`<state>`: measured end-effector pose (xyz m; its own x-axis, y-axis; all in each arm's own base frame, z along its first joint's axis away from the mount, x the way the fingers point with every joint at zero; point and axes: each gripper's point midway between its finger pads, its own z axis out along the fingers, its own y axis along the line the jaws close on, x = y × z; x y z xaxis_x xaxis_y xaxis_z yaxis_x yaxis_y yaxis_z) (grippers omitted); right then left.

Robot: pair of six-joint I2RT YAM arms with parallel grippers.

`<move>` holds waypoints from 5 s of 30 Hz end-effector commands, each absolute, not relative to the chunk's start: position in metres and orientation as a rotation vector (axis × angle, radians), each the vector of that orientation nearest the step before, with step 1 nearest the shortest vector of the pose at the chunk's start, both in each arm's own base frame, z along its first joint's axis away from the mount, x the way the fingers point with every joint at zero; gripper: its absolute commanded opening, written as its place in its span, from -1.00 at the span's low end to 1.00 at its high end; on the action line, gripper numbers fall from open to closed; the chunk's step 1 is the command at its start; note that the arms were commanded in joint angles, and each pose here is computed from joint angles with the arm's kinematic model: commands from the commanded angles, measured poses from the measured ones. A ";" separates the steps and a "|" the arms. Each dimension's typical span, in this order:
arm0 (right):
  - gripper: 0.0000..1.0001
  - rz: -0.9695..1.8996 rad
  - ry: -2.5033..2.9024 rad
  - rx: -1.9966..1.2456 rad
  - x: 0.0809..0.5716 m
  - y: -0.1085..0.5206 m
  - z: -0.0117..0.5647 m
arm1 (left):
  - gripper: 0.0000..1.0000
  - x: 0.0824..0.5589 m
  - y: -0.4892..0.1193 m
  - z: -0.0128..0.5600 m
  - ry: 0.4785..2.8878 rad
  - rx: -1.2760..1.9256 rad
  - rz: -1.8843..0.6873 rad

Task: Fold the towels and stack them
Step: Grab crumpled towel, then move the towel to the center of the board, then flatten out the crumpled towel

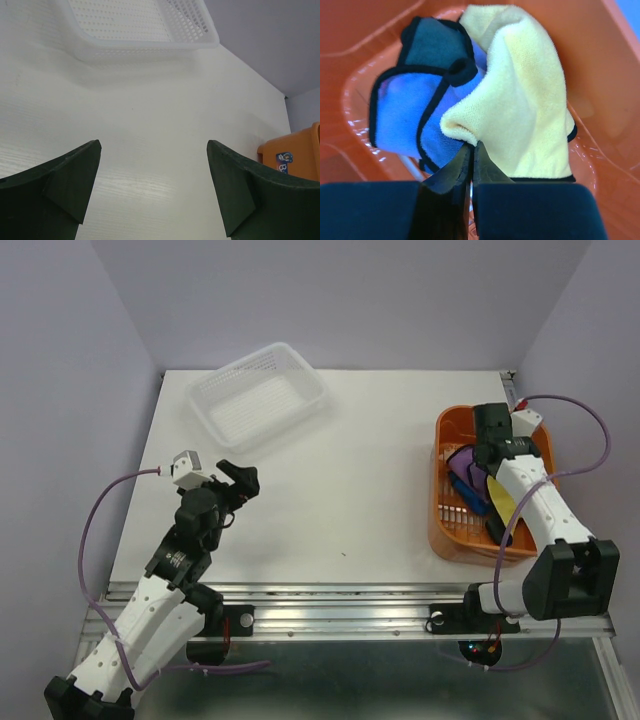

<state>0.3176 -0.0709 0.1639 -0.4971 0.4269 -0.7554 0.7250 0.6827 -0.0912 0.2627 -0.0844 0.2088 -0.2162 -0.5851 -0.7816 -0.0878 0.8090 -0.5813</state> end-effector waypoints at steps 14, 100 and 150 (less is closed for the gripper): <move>-0.99 0.183 1.703 0.448 0.351 0.006 0.458 | 0.97 0.262 -0.089 0.220 1.711 -0.495 -0.539; 1.00 0.087 2.347 0.184 0.309 0.181 0.123 | -1.00 0.251 -0.234 0.061 2.361 -0.090 -0.690; -0.99 0.169 2.198 0.551 0.390 0.193 0.085 | -1.00 0.243 -0.206 0.136 2.144 -0.200 -0.745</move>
